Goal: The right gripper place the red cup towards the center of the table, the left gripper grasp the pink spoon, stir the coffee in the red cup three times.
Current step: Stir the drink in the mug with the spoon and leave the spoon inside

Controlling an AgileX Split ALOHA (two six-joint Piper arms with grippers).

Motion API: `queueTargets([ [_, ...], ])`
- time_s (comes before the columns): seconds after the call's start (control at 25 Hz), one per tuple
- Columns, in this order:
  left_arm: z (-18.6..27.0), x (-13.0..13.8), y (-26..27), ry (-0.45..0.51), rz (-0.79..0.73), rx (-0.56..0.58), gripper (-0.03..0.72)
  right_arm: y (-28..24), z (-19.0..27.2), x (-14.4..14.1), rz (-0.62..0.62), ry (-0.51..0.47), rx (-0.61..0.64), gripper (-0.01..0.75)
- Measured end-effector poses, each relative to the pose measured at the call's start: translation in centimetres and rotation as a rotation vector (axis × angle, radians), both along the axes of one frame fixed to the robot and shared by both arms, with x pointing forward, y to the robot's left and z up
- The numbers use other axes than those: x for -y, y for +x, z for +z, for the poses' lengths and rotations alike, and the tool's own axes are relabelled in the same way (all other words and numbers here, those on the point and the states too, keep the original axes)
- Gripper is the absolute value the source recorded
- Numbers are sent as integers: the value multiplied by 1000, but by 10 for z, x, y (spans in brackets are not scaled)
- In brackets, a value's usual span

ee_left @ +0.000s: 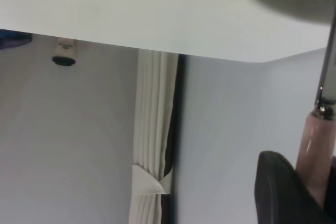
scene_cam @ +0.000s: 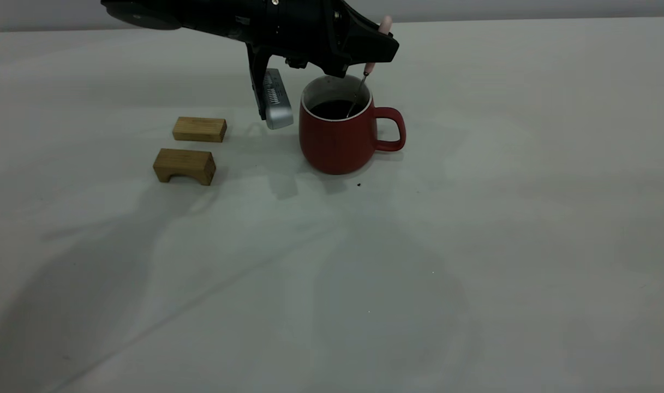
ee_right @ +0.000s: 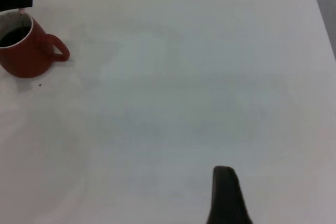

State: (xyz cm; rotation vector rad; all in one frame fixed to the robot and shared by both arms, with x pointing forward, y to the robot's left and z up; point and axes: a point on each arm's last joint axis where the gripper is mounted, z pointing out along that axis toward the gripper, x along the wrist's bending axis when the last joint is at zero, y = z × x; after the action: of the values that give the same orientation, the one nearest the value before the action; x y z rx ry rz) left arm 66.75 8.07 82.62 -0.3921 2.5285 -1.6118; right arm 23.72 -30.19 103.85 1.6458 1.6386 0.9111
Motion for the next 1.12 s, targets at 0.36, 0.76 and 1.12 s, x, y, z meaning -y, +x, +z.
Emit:
queueTargets([
  [0.36, -3, -4, -4, 39, -74, 14, 165, 0, 0, 0, 0, 0, 0, 555],
  [0.76, 6, -10, -12, 171, -295, 175, 459, 0, 0, 0, 0, 0, 0, 555],
  [1.12, 79, -30, -31, 465, -917, 710, 459, 0, 0, 0, 0, 0, 0, 555],
])
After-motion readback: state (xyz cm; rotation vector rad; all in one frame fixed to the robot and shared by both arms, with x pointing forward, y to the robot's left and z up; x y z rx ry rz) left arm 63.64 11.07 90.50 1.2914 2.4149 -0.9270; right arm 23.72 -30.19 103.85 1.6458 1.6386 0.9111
